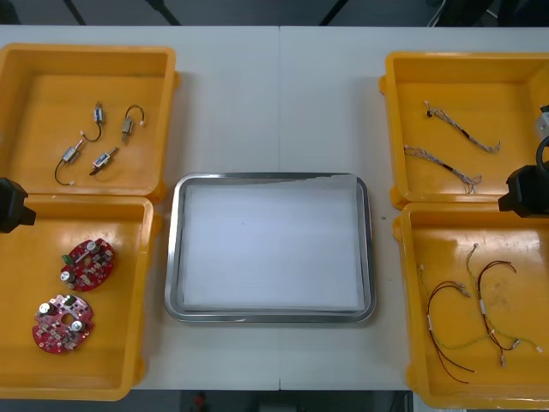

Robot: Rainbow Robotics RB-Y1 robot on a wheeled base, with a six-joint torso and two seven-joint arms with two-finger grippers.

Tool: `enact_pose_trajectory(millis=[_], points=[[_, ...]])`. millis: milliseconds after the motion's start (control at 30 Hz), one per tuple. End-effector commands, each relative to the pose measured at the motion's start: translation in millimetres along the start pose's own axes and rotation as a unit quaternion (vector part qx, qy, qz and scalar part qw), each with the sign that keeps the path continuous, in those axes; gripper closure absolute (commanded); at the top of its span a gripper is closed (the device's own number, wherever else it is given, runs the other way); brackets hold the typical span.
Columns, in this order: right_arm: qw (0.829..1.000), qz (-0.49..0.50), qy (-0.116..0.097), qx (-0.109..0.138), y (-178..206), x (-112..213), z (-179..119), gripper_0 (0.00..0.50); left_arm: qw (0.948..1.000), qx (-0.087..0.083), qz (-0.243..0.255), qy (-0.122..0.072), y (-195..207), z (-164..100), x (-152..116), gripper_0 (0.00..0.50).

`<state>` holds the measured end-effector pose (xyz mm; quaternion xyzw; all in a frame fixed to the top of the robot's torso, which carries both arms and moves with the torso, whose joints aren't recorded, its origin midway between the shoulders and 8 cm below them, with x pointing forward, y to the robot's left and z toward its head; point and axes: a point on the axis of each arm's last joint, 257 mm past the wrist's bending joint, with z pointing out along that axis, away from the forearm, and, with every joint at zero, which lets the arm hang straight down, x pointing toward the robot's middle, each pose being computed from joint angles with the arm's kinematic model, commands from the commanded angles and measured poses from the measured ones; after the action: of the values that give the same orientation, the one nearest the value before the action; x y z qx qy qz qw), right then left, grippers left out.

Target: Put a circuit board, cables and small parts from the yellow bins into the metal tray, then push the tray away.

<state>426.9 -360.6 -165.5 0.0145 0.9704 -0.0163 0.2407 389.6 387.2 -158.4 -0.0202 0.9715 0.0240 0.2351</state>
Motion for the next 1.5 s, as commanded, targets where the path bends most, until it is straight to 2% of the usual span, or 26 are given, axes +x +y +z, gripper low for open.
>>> enact_pose_trajectory(millis=[33,1500], points=[[0.999,-0.035,0.001,-0.001,6.3,4.4,0.0,0.000,0.9994,-0.027,-0.020,-0.005,18.1,-8.6,-3.8,0.000],[0.999,-0.035,0.001,-0.001,6.3,4.4,0.0,0.000,0.9994,-0.027,-0.020,-0.005,18.1,-8.6,-3.8,0.000]])
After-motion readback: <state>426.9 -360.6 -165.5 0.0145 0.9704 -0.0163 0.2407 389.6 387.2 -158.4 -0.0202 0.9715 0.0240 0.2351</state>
